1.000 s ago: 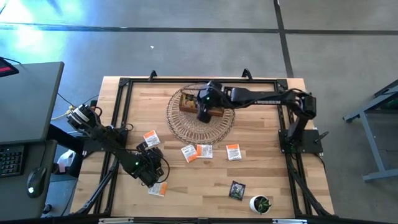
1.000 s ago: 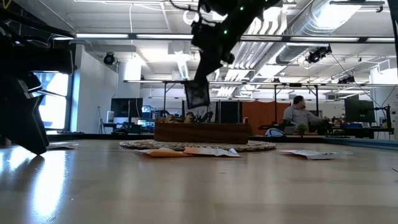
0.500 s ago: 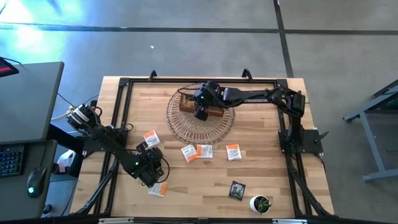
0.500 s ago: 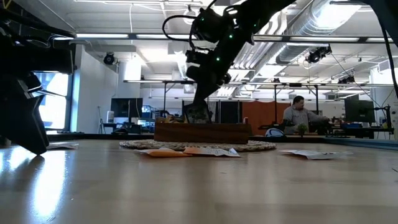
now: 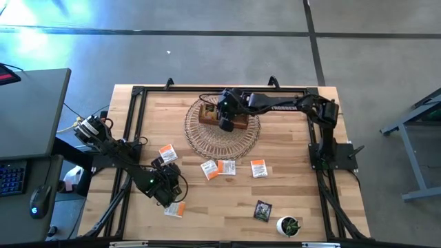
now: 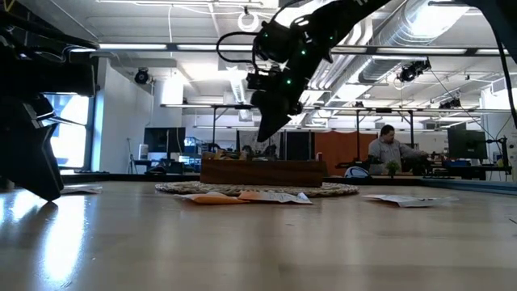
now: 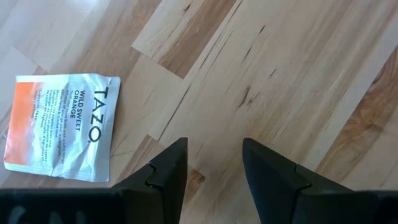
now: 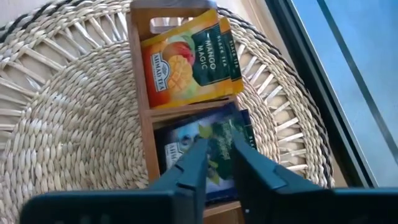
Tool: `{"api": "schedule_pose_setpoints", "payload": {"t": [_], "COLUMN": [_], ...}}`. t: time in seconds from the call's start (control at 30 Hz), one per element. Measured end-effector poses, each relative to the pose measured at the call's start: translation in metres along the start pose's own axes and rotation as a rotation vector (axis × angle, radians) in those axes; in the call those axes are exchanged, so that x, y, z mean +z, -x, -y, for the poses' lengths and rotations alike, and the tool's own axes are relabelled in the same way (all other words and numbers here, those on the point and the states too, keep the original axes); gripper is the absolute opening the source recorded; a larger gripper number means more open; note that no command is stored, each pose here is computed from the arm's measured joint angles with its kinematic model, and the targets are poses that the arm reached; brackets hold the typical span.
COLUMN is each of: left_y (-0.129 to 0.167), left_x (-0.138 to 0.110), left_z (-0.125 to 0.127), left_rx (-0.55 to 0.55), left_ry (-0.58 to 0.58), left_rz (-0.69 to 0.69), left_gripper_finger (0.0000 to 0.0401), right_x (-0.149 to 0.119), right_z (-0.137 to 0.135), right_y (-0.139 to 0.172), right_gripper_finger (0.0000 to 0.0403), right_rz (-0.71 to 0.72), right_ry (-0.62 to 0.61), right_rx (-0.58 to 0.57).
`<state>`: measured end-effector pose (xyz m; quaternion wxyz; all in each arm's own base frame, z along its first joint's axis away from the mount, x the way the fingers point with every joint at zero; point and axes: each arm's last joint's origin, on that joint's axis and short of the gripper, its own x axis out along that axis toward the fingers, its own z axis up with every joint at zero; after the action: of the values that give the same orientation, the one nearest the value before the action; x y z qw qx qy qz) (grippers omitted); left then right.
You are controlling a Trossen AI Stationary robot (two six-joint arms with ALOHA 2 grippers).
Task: Pick & Place Tea
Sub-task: Put the black tea bag into the middle section of the wooden organizer
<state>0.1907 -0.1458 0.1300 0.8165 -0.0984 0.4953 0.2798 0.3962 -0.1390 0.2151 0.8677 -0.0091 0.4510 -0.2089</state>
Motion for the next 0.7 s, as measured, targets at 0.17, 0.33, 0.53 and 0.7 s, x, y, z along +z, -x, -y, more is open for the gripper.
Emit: {"api": "schedule_pose_setpoints", "payload": {"t": [0.17,0.33,0.53,0.7], "left_y": [0.005,0.029,0.07,0.075], "left_x": [0.0,0.008,0.015,0.007], "left_z": [-0.005,-0.022,-0.054,-0.068], "left_rx": [0.012,0.08,0.057,-0.048], "left_ry": [0.019,0.069,0.145,0.232], "left_rz": [-0.046,-0.13,-0.319,-0.342], "left_gripper_finger": [0.0152,0.0152,0.0152,0.0152], "right_x": [0.004,0.012,0.017,0.01], "right_z": [-0.009,-0.038,-0.101,-0.148], "right_y": [0.003,0.021,0.035,0.037], "right_gripper_finger": [0.0129,0.0153,0.0153,0.0143], "right_rz": [0.03,0.099,0.21,0.247], "right_ry": [0.012,0.057,0.1,0.162], "right_rx": [0.009,0.061,0.226,0.279]}}
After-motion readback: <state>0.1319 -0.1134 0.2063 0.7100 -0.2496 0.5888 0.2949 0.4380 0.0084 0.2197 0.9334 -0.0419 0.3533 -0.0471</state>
